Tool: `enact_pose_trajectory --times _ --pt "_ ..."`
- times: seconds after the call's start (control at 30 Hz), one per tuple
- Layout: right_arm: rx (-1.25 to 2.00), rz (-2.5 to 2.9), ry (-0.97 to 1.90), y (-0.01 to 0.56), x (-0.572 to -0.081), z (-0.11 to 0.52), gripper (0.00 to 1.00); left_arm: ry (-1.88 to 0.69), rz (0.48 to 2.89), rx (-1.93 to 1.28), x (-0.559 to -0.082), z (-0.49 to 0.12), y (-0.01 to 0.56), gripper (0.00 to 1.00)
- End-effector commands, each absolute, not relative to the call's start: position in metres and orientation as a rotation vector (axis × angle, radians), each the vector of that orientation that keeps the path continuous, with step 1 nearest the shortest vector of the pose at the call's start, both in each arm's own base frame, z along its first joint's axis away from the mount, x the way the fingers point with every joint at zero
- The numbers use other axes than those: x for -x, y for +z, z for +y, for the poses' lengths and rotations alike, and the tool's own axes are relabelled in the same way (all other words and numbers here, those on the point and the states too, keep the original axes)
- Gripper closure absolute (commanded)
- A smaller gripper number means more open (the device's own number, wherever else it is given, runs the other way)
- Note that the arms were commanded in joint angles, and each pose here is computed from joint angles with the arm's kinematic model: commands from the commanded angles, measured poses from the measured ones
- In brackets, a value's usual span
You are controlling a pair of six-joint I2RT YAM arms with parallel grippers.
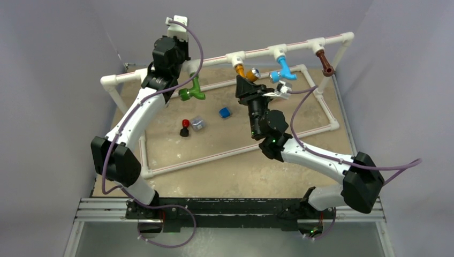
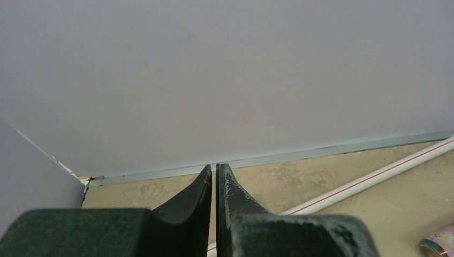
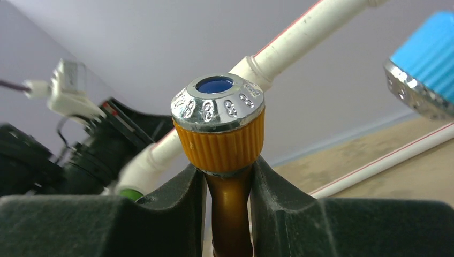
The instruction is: Install the water faucets
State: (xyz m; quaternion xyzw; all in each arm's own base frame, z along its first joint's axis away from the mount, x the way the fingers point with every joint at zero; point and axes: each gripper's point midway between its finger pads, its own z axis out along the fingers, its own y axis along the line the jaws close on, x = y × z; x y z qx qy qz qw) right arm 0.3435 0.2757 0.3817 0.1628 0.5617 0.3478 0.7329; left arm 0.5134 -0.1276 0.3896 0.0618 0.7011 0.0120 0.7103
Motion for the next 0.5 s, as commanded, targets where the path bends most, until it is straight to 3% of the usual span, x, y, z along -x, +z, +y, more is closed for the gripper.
enact_pose_trajectory --times 0.0,0.47 --pt "-0.598 1.106 1.296 0.413 -0.312 0.297 1.0 0.048 1.778 -0.204 -0.513 -0.131 0.31 0.96" --pt "-0.897 0.97 1.754 0.42 -0.304 0.288 1.0 0.039 1.775 -0.204 -0.511 -0.131 0.313 0.96"
